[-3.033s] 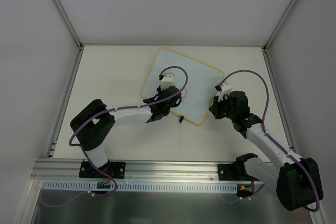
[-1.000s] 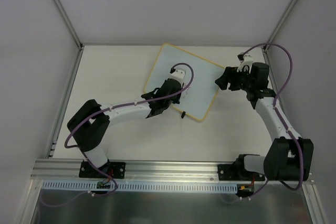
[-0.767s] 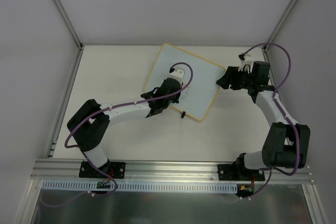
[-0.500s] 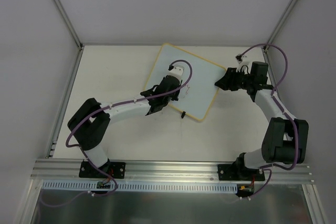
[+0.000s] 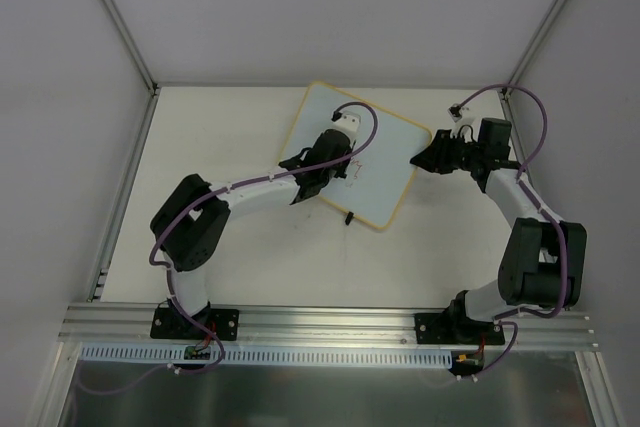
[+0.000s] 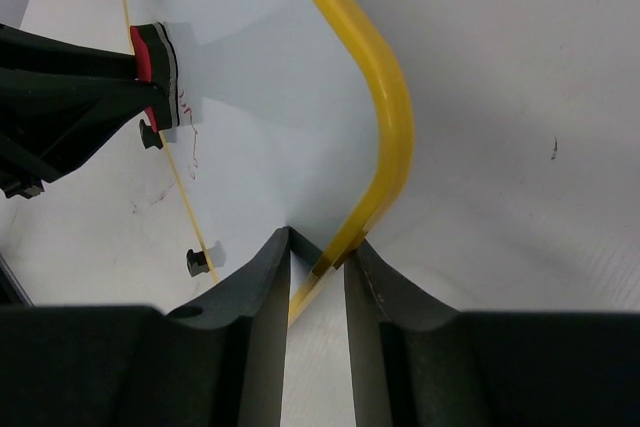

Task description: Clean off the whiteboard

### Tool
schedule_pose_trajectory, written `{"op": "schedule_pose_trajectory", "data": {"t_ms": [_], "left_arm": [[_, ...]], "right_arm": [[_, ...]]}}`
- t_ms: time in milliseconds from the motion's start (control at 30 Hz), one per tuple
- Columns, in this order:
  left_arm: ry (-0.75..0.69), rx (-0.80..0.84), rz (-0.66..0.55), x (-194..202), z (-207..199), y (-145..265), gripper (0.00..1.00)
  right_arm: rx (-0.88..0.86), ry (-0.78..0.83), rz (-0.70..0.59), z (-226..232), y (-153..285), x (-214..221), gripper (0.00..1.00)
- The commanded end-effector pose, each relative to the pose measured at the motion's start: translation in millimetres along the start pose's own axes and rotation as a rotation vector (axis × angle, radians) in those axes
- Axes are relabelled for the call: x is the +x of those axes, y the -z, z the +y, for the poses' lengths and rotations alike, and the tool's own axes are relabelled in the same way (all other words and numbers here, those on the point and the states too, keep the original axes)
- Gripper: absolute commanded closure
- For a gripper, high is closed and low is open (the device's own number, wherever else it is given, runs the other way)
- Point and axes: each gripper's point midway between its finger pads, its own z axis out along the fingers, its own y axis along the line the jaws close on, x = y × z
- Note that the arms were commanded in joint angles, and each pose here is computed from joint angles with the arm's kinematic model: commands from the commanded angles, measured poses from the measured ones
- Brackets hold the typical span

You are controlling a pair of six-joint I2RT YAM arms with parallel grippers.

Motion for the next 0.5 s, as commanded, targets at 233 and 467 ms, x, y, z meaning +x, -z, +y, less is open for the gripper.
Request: {"op": "schedule_pose_trajectory", "data": {"t_ms": [233, 467], "left_arm": [[-0.077, 0.155, -0.018, 6, -62, -12, 1.00], [-0.126, 0.260, 0.111, 71, -102, 4, 1.00]], "right_arm": [[-0.023, 0.096, -0.016, 2, -2, -4, 1.00], [-0.004, 0.108, -0.018, 1, 1, -2, 1.00]]}}
